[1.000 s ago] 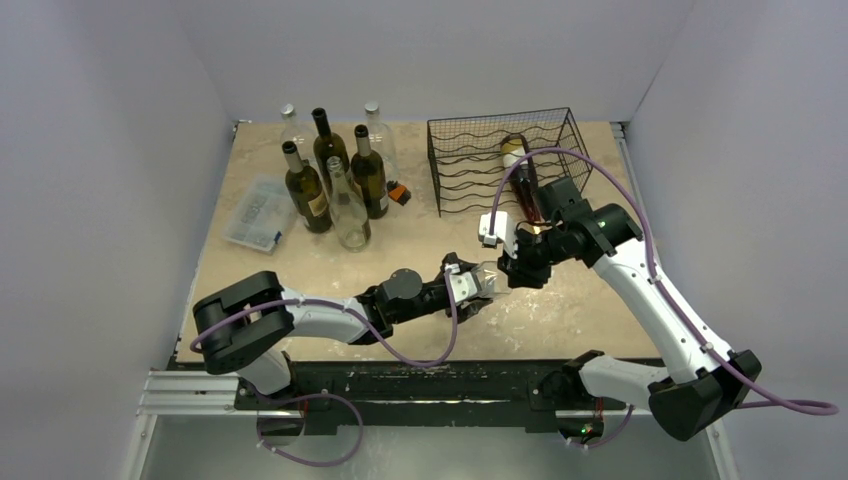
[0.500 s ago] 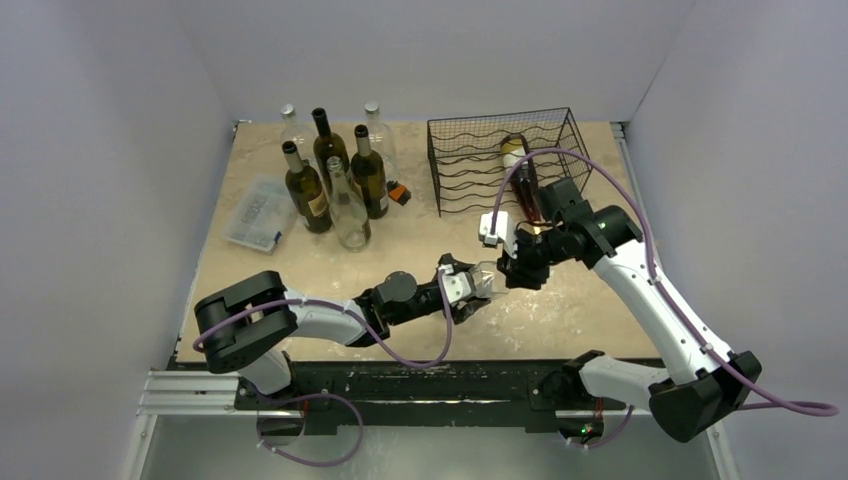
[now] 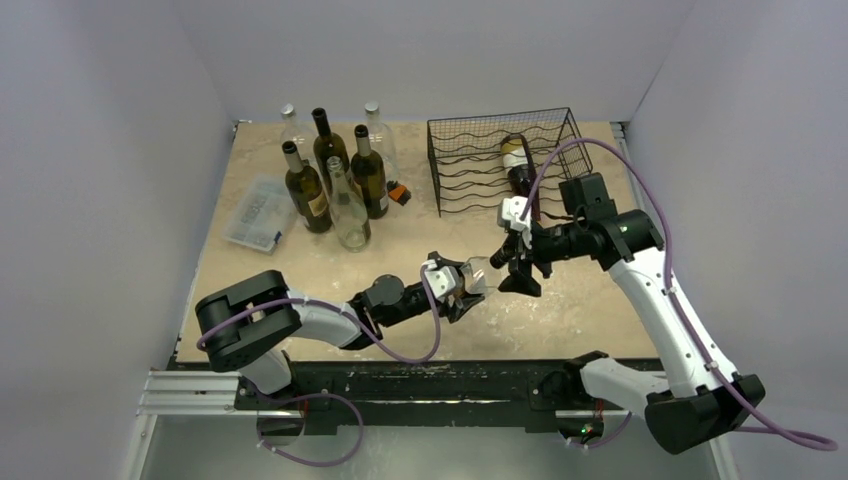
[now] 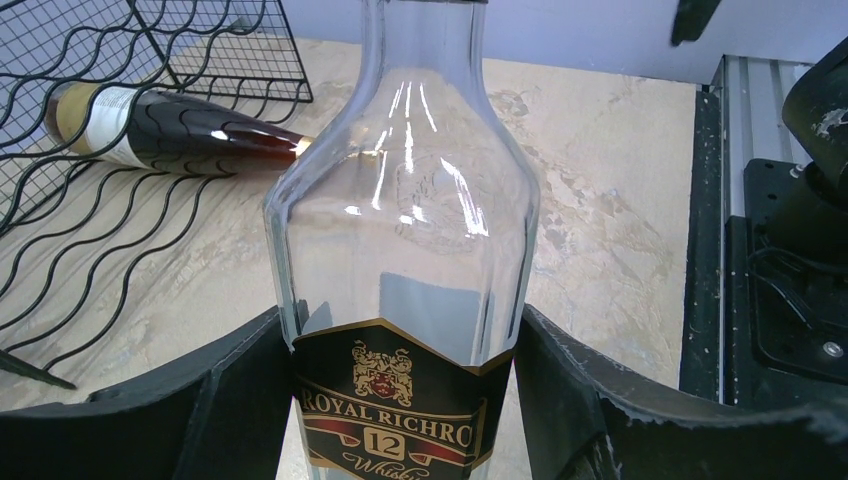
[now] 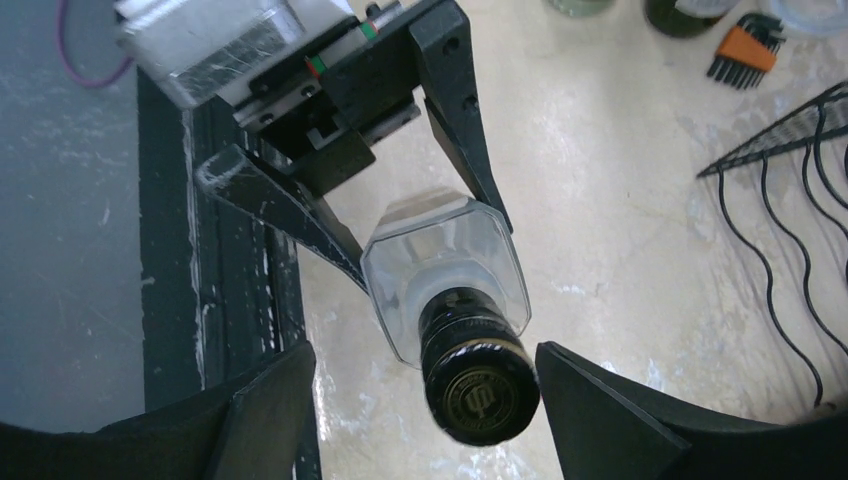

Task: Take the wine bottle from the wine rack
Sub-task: Pick up the wine bottle from the wine rack, then place the wine bottle at the center of the board.

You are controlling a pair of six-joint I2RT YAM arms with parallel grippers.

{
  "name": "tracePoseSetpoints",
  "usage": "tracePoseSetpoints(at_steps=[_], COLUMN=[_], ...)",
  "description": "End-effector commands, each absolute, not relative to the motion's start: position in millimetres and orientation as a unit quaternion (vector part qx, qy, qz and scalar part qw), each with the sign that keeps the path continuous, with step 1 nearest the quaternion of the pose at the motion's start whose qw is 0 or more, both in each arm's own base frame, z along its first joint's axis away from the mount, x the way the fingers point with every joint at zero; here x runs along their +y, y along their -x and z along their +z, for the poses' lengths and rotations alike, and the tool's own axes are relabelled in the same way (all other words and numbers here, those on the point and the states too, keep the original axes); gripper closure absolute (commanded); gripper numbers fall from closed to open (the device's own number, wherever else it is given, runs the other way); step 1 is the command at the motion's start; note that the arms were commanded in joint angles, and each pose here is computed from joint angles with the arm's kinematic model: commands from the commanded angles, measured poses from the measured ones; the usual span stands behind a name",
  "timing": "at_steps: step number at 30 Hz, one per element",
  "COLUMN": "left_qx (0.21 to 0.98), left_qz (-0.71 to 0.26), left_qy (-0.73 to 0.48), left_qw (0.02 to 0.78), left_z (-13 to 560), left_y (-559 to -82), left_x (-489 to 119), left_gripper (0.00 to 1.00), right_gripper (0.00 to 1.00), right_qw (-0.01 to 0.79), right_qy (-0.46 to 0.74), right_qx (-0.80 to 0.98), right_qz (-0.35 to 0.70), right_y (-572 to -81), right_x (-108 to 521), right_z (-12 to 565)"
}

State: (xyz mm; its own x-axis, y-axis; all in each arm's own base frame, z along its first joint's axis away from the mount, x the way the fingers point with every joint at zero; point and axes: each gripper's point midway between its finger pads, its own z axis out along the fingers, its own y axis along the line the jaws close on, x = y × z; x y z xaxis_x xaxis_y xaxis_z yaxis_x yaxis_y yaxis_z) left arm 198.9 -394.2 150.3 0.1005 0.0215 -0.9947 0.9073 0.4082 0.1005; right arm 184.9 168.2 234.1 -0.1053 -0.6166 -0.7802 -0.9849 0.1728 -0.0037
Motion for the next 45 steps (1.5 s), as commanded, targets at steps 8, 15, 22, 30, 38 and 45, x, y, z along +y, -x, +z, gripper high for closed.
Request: tracePoseSetpoints(at_steps=[8,15,22,30,38,45], left_qx=[0.578,0.587,0.593,0.604,0.616,0.616], left_qz=[-0.376,-0.372,-0.377,-0.387,-0.387,-0.398], left_qy=[-0.377,-0.365,-0.355,-0.343,-0.323,-0.313], left_qw=[0.618,0.619,0.616,0.606,0.605,0.603], left_z=[143,136,128,120,115,118], left_y=[-196,-194,-190,-186,-185,-181], left_x=[-380,-369,-361,-354,-344,-339], left_gripper=[1.0,1.0,1.0,0.87,0.63,0.42], right_gripper=[0.11,0.07,0.01,0.01,0.01,0.01], right_qw=[0.419,0.46,0.501,0.512,0.504,0.505], right_qy=[0.565,0.523,0.477,0.427,0.414,0.414], right_qx=[0.622,0.621,0.622,0.644,0.661,0.665], right_qz=[0.345,0.359,0.368,0.375,0.371,0.362], right_y=[-171,-177,-187,-206,-215,-215], right_x=[175,166,157,144,139,138], right_z=[275,278,276,257,245,243])
